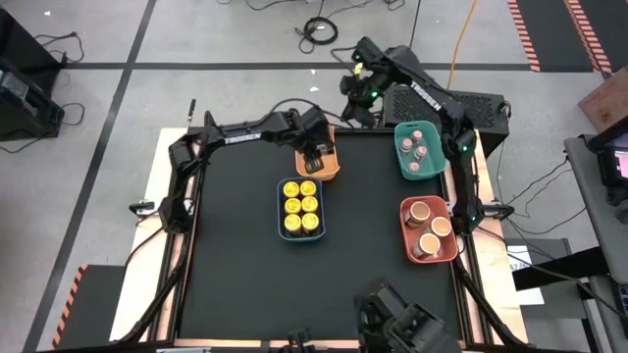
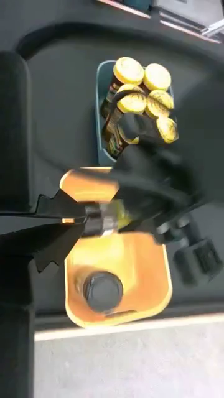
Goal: Sort spices by type
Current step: Put the black seasoning bottle into the yellow bin
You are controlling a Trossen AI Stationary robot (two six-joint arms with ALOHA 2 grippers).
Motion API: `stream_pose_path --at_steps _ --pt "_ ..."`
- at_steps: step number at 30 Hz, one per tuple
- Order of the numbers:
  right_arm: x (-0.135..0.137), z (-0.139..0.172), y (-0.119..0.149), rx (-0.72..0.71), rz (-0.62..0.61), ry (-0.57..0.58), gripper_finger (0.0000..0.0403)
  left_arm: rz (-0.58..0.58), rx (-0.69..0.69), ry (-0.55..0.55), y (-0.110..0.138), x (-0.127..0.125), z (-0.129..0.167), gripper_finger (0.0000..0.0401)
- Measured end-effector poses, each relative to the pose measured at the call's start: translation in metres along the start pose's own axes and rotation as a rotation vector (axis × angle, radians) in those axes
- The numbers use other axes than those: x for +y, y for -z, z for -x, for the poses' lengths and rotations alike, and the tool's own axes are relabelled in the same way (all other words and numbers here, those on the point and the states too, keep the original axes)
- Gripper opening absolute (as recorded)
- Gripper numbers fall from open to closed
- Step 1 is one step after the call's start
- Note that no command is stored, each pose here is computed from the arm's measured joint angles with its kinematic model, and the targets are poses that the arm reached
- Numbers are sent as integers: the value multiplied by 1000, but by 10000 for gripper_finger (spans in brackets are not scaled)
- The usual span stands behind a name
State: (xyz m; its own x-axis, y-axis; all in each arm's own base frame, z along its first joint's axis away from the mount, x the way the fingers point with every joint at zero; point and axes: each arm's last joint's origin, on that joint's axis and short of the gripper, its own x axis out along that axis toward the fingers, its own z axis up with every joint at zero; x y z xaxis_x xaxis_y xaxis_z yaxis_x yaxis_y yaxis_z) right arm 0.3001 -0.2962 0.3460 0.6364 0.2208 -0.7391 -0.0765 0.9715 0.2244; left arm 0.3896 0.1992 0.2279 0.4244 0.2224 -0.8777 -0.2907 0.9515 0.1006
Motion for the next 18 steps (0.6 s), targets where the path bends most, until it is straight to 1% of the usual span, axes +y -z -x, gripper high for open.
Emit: stream_pose_path --at_steps 3,6,9,12,15,18 --pt "6 19 -2 -35 21 36 18 -25 -36 -8 -3 2 22 146" --pt "17 37 -4 -90 51 31 18 -58 -58 -17 -2 5 47 146" --pt "28 50 -6 -129 89 23 18 -71 -126 -41 -1 11 84 146" --pt "33 57 -7 -164 107 6 18 -56 -195 -52 3 18 119 146" --pt "37 58 -8 -226 135 -83 18 -53 -278 15 10 21 153 146" --pt "45 53 -10 -282 205 -193 18 -86 -369 137 25 20 181 146"
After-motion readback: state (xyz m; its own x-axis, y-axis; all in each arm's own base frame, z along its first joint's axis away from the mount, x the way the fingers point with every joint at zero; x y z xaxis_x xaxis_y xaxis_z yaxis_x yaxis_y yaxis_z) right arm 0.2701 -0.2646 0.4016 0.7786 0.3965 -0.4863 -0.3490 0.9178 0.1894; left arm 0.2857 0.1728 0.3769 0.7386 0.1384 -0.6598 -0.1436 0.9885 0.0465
